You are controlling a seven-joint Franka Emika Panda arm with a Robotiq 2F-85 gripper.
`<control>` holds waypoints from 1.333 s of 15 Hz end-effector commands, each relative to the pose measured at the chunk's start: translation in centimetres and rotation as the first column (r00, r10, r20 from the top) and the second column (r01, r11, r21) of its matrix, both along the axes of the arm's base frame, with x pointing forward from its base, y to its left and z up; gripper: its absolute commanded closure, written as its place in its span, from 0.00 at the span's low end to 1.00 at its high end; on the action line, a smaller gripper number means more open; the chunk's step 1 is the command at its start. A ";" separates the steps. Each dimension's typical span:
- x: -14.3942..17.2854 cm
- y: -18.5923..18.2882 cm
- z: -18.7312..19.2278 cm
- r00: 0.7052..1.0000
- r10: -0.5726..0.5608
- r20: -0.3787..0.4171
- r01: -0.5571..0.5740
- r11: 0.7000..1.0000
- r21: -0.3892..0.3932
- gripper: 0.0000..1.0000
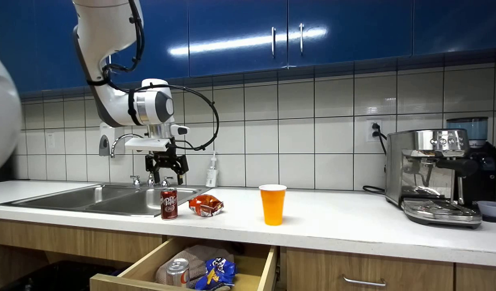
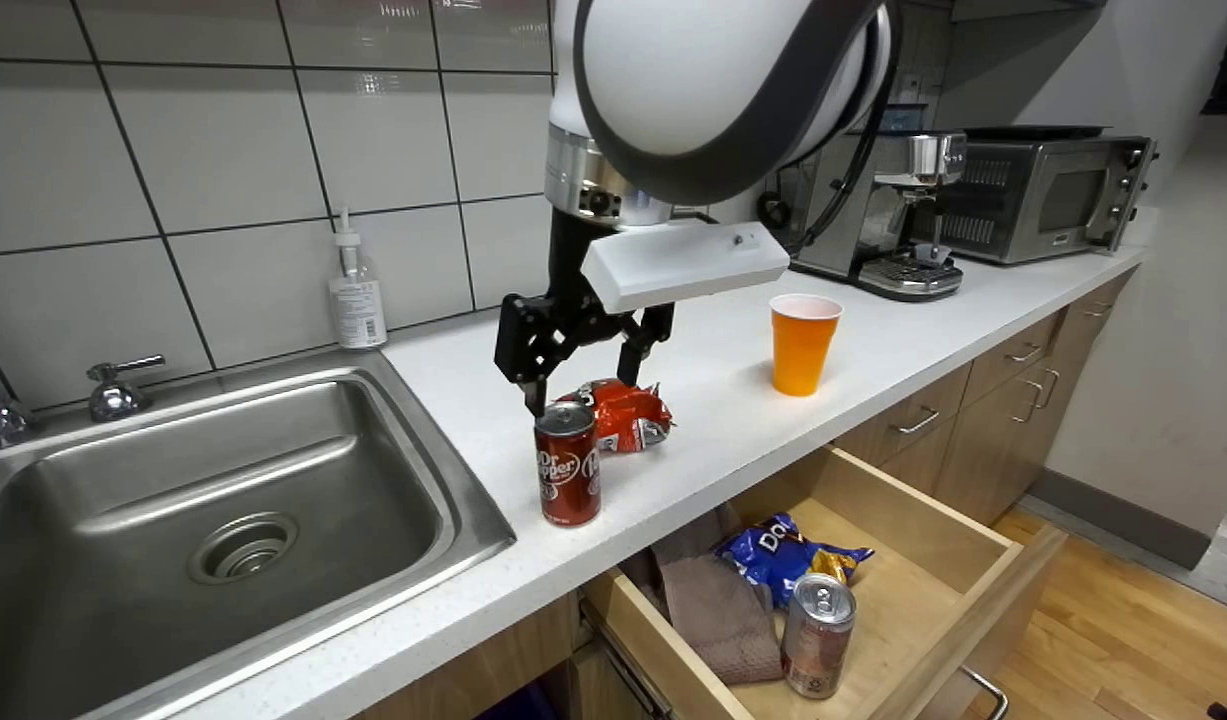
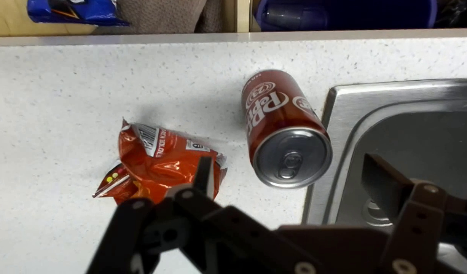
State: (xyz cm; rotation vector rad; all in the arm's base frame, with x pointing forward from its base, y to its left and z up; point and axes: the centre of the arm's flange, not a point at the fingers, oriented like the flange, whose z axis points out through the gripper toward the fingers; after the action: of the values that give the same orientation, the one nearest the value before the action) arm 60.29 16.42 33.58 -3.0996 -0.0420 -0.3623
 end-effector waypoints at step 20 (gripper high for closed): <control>4.5 1.6 -5.8 0.989 0.012 -0.150 -0.017 0.999 -0.029 0.00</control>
State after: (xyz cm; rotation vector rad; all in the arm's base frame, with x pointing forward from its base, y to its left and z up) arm 63.96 18.06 27.65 -3.1405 -0.0499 -0.1752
